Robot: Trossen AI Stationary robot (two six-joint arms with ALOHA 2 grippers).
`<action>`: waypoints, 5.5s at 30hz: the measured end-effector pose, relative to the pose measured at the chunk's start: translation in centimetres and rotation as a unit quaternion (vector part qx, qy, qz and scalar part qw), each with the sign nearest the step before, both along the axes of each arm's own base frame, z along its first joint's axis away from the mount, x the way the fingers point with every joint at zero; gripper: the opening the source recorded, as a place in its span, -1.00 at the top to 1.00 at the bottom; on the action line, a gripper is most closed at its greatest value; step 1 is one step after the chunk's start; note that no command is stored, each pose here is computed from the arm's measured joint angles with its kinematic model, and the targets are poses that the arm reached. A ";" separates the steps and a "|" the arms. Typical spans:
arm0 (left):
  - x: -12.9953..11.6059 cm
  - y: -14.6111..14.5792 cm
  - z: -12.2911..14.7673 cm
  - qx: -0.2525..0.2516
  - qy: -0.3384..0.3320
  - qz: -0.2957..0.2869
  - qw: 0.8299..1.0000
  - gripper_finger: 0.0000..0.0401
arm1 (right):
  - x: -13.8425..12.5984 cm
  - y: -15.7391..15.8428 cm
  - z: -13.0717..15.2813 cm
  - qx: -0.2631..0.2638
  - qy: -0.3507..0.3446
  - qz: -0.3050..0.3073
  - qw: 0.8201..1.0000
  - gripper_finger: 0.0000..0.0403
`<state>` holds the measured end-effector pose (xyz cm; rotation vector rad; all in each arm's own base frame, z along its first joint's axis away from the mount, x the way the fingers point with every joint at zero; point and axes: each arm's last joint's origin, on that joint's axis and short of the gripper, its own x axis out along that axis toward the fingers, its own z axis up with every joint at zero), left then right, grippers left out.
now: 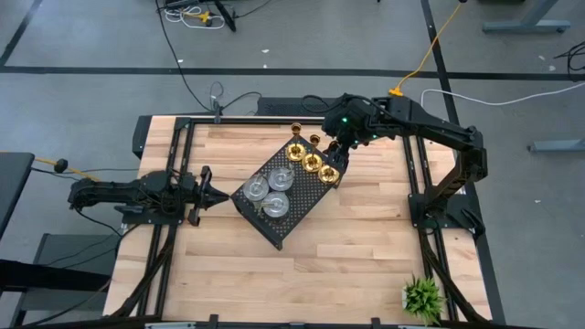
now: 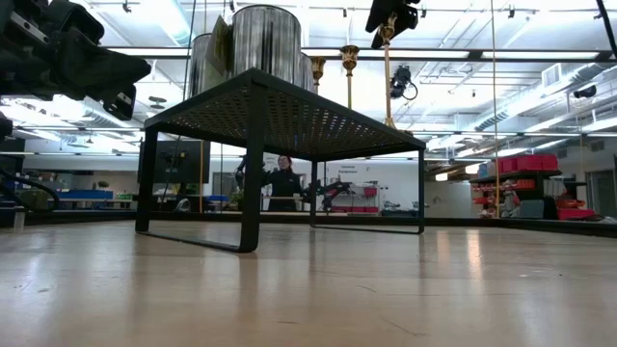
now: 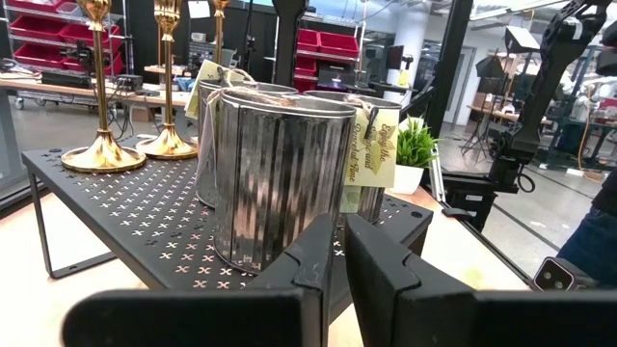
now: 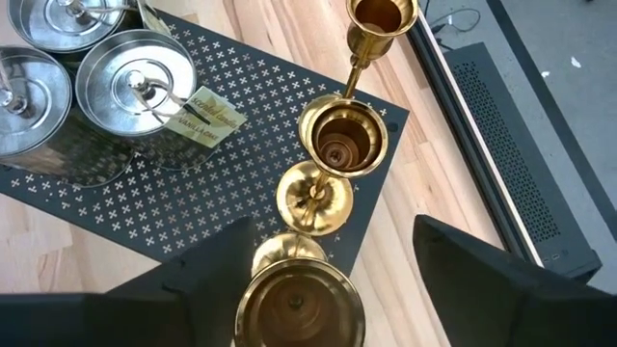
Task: Pick & Place candle stick holders
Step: Put the gold candle holder on the shelf aligned with the other gold candle holder, then return to Home Position
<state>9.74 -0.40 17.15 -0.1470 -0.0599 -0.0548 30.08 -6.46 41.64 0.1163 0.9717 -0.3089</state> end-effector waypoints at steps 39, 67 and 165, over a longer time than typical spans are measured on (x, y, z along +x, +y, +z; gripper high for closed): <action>0.0 0.0 0.0 0.000 0.000 0.000 1.000 0.80 | -8.3 2.5 -2.0 -0.021 -0.016 0.008 1.000 -0.46; 0.0 0.0 0.0 0.000 0.000 0.000 1.000 0.80 | -7.3 3.2 -13.6 -0.009 -0.050 0.020 0.998 0.72; 0.0 0.0 0.0 0.000 0.000 0.000 1.000 0.80 | -13.1 6.1 -19.3 0.018 -0.325 0.155 0.933 0.97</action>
